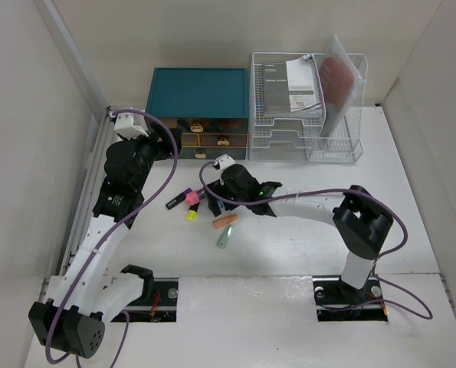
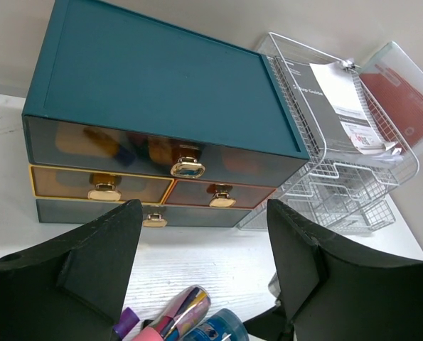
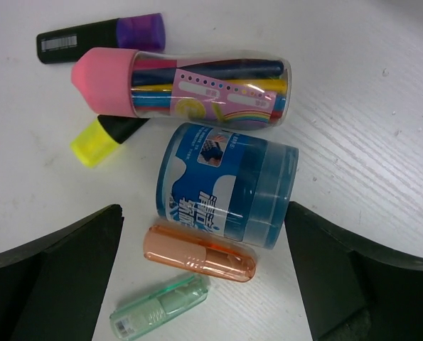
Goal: Organize the desk
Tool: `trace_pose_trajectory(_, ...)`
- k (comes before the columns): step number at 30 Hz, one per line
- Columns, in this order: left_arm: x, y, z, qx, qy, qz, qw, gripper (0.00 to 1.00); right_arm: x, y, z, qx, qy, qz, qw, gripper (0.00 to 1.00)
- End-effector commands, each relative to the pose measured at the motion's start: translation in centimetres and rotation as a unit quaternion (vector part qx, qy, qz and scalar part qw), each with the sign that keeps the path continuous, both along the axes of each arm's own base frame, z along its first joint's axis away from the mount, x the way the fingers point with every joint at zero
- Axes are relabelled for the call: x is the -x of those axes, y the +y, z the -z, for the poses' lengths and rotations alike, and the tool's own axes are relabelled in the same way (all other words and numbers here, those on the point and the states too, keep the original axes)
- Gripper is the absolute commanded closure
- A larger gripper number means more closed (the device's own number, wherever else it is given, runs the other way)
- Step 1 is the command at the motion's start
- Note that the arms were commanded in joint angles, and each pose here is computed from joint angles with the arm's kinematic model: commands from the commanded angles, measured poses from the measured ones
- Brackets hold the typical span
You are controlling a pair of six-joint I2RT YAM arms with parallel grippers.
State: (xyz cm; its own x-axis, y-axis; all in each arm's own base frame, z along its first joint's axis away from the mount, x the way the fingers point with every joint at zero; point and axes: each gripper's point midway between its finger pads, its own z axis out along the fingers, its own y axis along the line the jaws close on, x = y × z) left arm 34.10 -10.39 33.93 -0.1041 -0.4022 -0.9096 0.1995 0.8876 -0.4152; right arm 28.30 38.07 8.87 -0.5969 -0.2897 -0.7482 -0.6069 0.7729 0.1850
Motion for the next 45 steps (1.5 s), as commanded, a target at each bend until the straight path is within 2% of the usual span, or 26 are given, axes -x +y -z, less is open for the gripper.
trace_pose_trajectory(1, 0.5, -0.3, -1.9, 0.006, -0.034, 0.013, 0.999, 0.32, -1.1, 0.2, -0.4, 0.016, -0.02, 0.041, 0.999, 0.0)
trace_pose_trajectory(9, 0.7, -0.4, -2.4, 0.013, -0.042, 0.018, 0.999, 0.33, -2.5, 0.0, 0.7, 0.043, -0.017, 0.083, 0.995, 0.0)
trace_pose_trajectory(14, 0.8, -0.4, -2.4, 0.013, -0.042, 0.018, 0.999, 0.33, -2.8, -0.5, 1.3, 0.052, -0.017, 0.101, 0.993, 0.19)
trace_pose_trajectory(18, 0.7, -0.4, -2.6, 0.014, -0.046, 0.018, 0.999, 0.33, -2.9, -1.3, 1.0, 0.058, -0.026, 0.114, 0.991, 0.39)
trace_pose_trajectory(23, 0.7, -0.4, -2.2, 0.013, -0.042, 0.018, 0.999, 0.33, -2.4, -2.3, 0.1, 0.073, -0.039, 0.097, 0.992, 0.54)
trace_pose_trajectory(24, 0.7, -0.4, -2.2, 0.013, -0.042, 0.018, 0.999, 0.34, -2.5, -2.3, -1.0, 0.071, -0.052, 0.088, 0.992, 0.58)
trace_pose_trajectory(25, 0.5, -0.5, -1.9, 0.012, -0.037, 0.018, 0.999, 0.36, -2.2, -2.2, -1.4, 0.068, -0.056, 0.068, 0.994, 0.7)
trace_pose_trajectory(28, 0.3, -0.8, -1.6, 0.016, -0.031, 0.023, 0.999, 0.36, -1.9, -2.8, -3.8, 0.069, -0.091, 0.036, 0.993, 0.83)
trace_pose_trajectory(30, 0.4, -0.9, -1.9, 0.017, -0.037, 0.028, 0.999, 0.37, -1.7, -3.1, -5.1, 0.062, -0.11, 0.021, 0.992, 0.87)
trace_pose_trajectory(31, 0.4, -1.1, -1.4, 0.02, -0.031, 0.033, 0.999, 0.37, -1.5, -3.1, -6.9, 0.059, -0.134, -0.001, 0.989, 0.87)
trace_pose_trajectory(34, 0.3, -1.4, -1.4, 0.026, -0.031, 0.038, 0.998, 0.37, 0.1, -2.7, -8.5, 0.056, -0.161, -0.092, 0.981, 0.87)
trace_pose_trajectory(37, -0.1, -1.9, -0.6, 0.028, -0.02, 0.049, 0.998, 0.4, 1.7, -2.4, -11.8, 0.033, -0.204, -0.161, 0.965, 0.96)
trace_pose_trajectory(38, -0.2, -2.4, -0.4, 0.027, -0.019, 0.062, 0.998, 0.41, 1.8, -2.8, -13.3, 0.03, -0.226, -0.167, 0.959, 1.0)
trace_pose_trajectory(41, -0.6, -3.3, 0.6, 0.037, -0.005, 0.081, 0.996, 0.43, 0.0, -4.2, -17.5, 0.028, -0.272, -0.112, 0.955, 1.0)
trace_pose_trajectory(45, -1.4, -4.5, 2.3, 0.044, 0.02, 0.104, 0.993, 0.44, -3.1, -6.8, -21.9, -0.003, -0.289, -0.063, 0.955, 1.0)
